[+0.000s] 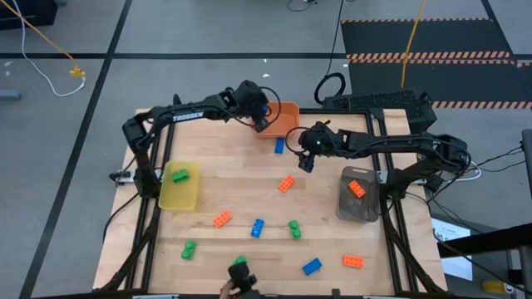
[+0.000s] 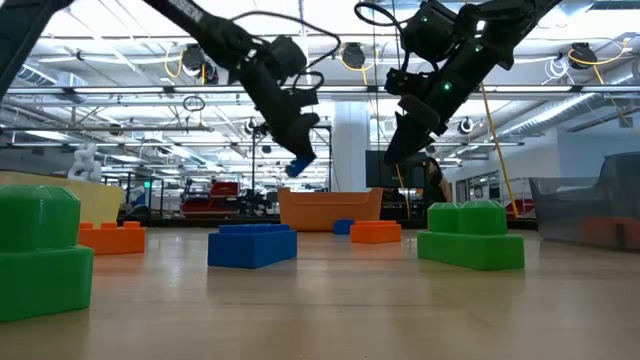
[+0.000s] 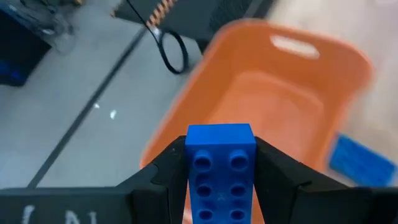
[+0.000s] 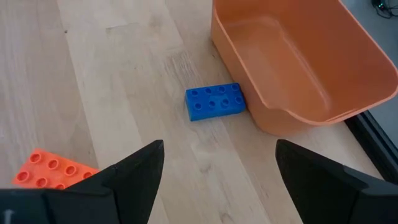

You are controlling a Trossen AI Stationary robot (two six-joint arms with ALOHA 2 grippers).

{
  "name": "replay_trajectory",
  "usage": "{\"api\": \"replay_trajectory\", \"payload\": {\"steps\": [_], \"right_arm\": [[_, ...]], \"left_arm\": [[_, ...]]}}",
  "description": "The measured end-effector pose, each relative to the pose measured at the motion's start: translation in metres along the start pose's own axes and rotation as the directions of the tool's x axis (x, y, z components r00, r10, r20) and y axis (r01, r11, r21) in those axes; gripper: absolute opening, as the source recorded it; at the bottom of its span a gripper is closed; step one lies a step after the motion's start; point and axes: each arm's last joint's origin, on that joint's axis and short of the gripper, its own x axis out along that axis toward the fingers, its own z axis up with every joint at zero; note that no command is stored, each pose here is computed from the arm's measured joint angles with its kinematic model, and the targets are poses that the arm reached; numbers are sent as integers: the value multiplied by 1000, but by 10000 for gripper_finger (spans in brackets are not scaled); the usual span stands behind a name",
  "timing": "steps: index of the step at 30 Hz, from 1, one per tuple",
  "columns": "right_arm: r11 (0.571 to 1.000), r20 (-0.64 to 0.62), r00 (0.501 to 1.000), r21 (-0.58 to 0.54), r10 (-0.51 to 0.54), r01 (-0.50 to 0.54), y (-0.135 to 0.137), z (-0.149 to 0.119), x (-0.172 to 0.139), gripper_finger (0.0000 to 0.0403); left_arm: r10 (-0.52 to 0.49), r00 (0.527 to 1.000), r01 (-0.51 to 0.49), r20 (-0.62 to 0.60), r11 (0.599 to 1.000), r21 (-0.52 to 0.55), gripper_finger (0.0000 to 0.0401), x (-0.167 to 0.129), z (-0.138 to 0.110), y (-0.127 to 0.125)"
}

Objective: Sort & place blocks by color
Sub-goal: Put the blue game piece into the orange bin

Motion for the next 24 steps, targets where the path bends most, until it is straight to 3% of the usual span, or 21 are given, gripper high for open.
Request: {"api": "replay_trajectory", "payload": {"steps": [7, 11, 18, 24], "right_arm": [[1000, -3, 1000, -7, -1, 1, 0, 0, 0, 302], [1000, 0, 1000, -23, -4, 4, -1, 0, 0, 302], [996, 5, 1000, -87, -4, 4, -1, 0, 0, 302], [998, 3, 1000, -63, -10, 10, -2, 0, 0, 302]], "left_arm": [[29, 1000, -28, 9, 999, -47, 324, 3, 0, 4], [21, 1000, -20, 13, 998, -60, 385, -5, 3, 1], [-23, 1000, 23, -3, 1000, -21, 381, -32, 9, -17], [-73, 997, 72, -31, 997, -20, 341, -93, 15, -31]]}}
